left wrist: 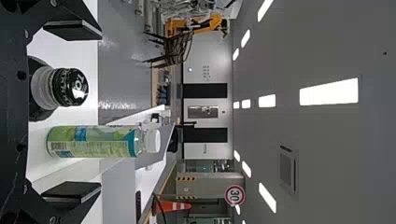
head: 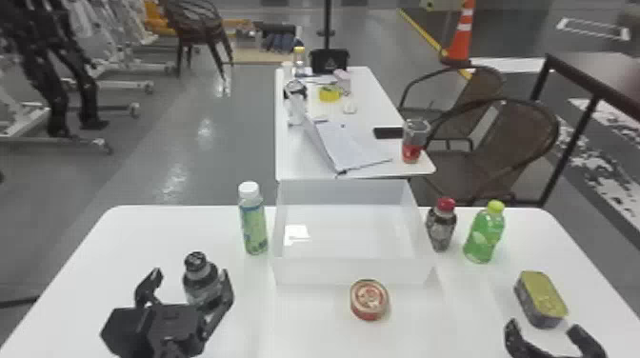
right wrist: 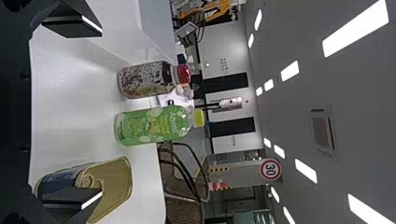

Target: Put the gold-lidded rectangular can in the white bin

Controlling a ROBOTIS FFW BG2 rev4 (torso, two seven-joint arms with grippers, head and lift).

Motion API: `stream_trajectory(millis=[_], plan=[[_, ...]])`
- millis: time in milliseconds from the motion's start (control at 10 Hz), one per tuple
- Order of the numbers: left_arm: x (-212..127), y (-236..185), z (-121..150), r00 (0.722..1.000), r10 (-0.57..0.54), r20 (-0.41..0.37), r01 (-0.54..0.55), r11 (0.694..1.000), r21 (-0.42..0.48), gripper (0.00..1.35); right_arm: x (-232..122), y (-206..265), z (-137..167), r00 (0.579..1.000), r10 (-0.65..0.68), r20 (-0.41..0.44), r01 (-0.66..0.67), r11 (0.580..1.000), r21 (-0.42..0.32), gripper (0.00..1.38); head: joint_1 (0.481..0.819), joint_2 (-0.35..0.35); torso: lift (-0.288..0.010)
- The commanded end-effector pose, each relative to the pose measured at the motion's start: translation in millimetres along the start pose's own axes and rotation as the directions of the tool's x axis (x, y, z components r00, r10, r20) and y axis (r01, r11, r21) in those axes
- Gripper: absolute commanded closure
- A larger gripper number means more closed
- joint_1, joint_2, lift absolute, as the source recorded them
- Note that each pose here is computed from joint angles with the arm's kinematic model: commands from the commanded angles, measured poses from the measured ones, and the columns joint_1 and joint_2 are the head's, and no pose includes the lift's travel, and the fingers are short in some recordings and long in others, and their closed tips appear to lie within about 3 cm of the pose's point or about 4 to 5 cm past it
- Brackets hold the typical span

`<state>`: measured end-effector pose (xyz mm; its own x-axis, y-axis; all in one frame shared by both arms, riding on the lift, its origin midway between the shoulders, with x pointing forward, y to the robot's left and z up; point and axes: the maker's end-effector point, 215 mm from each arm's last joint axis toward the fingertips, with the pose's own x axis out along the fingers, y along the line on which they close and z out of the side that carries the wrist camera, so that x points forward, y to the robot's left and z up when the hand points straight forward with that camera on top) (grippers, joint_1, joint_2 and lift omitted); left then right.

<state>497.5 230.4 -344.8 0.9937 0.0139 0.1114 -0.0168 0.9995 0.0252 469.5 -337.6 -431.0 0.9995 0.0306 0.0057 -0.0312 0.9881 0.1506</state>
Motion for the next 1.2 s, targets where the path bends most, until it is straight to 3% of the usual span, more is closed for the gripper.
stream_trajectory(millis=[0, 500, 1100], plan=[[-0.8, -0.3, -1.5, 1.0, 0.0, -0.003, 0.0, 1.0, -0.004, 0.16, -2.9, -12.3, -7.4, 1.0, -0.008, -0.016, 0.008, 1.0, -0.006, 0.1, 0.549, 0.0, -0.1], [-2.4, 1.6, -5.7, 1.0, 0.008, -0.012, -0.008, 1.0, -0.005, 0.16, 5.7, -36.6, -17.5, 0.997, 0.041, -0.06, -0.042, 0.999, -0.02, 0.1, 0.549, 0.0, -0.1], [-4.1, 3.3, -7.9, 1.0, 0.011, -0.016, -0.011, 1.0, -0.011, 0.16, -5.4, -80.9, -29.6, 0.995, -0.047, -0.088, 0.045, 0.999, -0.031, 0.16, 0.549, 0.0, -0.1]])
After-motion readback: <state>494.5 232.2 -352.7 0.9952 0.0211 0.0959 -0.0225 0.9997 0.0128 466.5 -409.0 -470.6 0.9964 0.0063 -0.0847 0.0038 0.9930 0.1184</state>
